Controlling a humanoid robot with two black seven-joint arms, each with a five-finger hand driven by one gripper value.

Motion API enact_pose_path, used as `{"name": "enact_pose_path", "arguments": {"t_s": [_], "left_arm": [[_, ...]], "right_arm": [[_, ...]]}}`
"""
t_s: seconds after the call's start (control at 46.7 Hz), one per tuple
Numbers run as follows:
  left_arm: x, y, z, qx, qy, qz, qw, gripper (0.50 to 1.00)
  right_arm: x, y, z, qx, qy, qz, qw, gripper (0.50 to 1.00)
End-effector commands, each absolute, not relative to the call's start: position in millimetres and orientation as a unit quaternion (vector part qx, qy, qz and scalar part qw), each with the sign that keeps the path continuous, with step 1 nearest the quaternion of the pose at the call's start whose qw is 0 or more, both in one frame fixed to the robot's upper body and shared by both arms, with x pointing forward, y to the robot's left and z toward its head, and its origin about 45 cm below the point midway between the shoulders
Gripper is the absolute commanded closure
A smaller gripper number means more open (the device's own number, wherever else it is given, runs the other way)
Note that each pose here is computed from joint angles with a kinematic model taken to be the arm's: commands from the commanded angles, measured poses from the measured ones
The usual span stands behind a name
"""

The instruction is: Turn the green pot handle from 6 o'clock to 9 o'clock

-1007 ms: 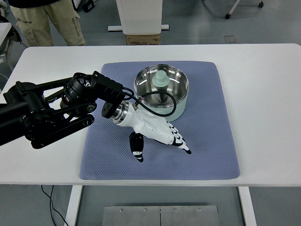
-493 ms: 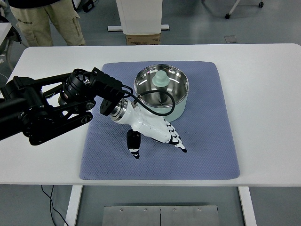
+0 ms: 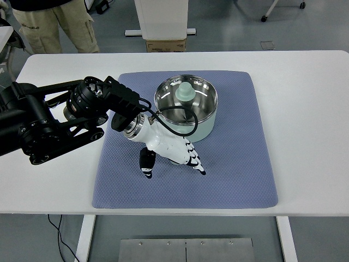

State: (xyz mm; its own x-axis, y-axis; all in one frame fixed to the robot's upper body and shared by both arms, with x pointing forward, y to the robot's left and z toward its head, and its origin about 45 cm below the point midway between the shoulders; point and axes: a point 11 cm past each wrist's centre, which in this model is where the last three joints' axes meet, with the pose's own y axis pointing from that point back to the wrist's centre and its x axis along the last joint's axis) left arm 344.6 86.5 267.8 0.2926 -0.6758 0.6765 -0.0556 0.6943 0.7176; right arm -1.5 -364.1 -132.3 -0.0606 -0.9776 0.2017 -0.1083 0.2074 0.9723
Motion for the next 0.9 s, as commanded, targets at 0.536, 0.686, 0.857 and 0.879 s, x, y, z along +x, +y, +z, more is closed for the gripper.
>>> {"name": "enact_pose_path", "arguments": {"t_s": [0.536,0.686,0.857,0.879], "left_arm": [[354.4,110.6,275.1,0.365,-0.569,-0.237,0.697,0.500],[358.5,118.0,280.4,0.378,-0.572,-0.237,0.688,0.500],[358.3,123.8,284.1,0.390,-0.576,-0.255,0.672,0.500],[358.8,124.3,285.2,0.391,-0.576,-0.256,0.670,0.500]], "right_arm": [[-1.5,-364.1,-132.3,0.461,-0.589,-0.429,0.507,0.500],[-1.5,-364.1,-132.3,0.461,-0.589,-0.429,0.507,0.500],[-1.5,-364.1,-132.3,0.461,-0.589,-0.429,0.507,0.500],[-1.5,-364.1,-132.3,0.461,-0.589,-0.429,0.507,0.500]]}}
